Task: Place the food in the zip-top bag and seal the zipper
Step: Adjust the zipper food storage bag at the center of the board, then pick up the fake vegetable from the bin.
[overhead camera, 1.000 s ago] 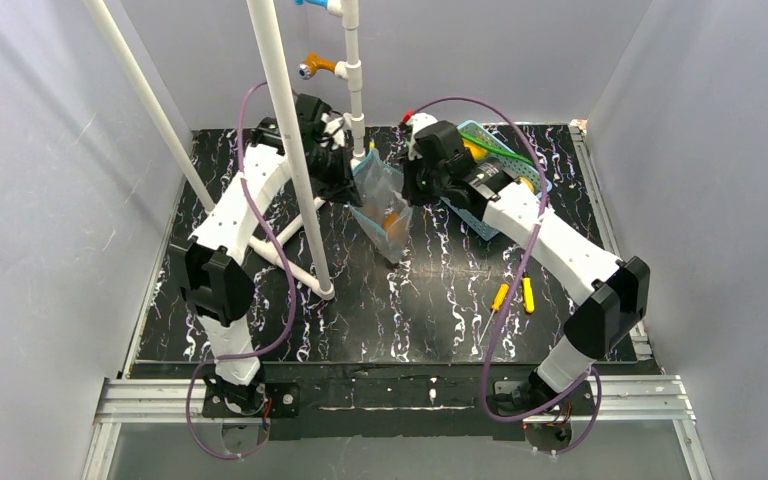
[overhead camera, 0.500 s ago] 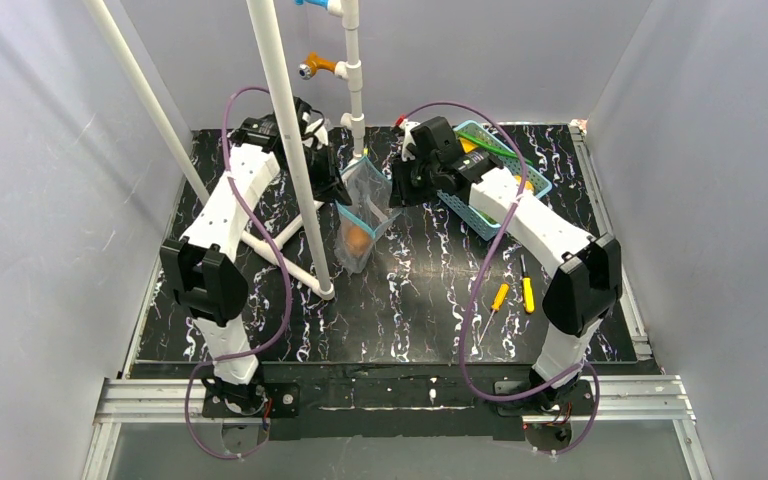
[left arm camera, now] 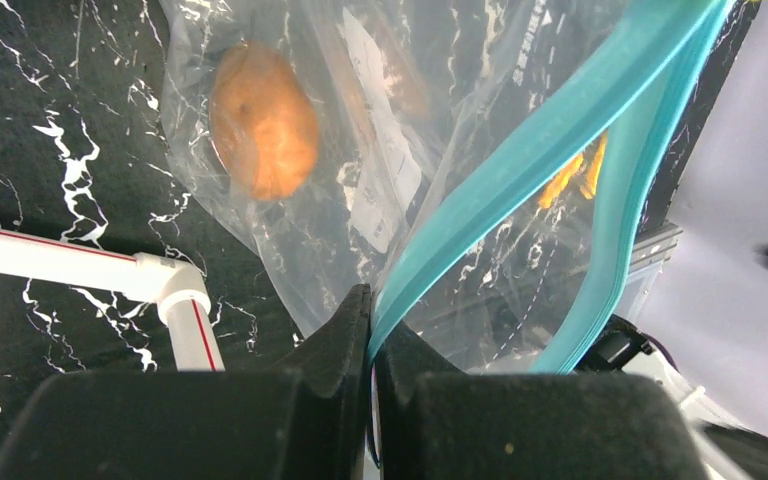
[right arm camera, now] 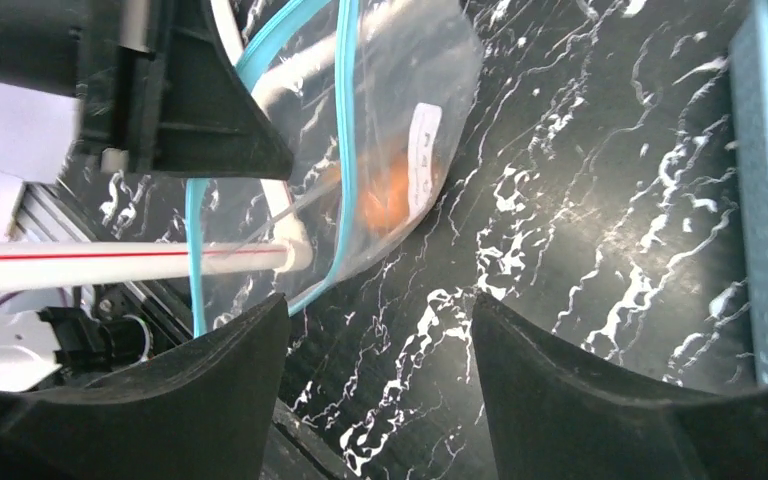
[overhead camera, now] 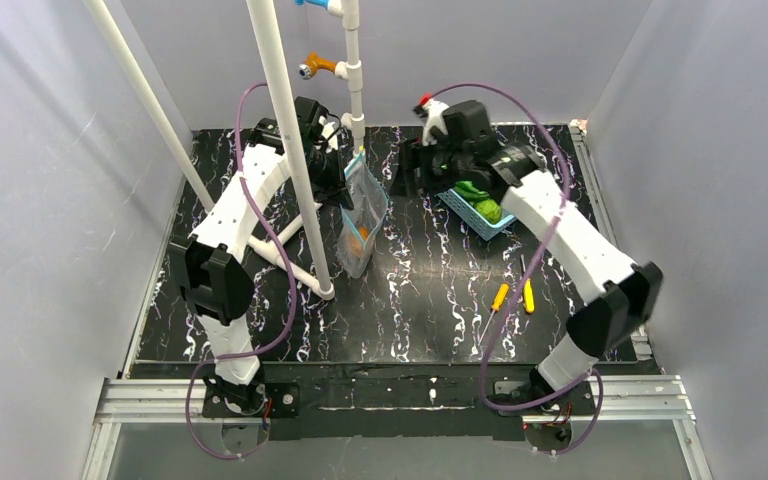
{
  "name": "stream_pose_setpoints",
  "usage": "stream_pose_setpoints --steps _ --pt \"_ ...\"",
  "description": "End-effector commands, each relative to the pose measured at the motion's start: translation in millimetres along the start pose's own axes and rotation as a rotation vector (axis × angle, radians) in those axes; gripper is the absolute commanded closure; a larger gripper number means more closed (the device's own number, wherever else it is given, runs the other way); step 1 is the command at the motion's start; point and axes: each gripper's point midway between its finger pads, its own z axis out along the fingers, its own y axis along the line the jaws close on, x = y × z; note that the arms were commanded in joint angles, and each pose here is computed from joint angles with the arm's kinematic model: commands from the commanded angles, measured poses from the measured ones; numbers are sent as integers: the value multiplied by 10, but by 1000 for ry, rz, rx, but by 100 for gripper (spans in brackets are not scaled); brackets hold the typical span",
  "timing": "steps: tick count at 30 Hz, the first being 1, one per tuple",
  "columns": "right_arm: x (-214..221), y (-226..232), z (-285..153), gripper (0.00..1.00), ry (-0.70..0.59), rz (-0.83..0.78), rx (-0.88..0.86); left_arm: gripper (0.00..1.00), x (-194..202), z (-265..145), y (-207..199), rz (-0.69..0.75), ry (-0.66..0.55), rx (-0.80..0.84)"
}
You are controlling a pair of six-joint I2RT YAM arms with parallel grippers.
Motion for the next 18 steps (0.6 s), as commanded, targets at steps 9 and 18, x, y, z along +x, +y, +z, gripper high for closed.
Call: stream_pose_setpoints --steps 9,18 --pt "-195 -1600 -579 15 -252 307 267 100 -74 -87 -56 -3 -15 4" --pt "62 -2640 -439 21 -130 392 526 100 -26 -51 -42 0 5 5"
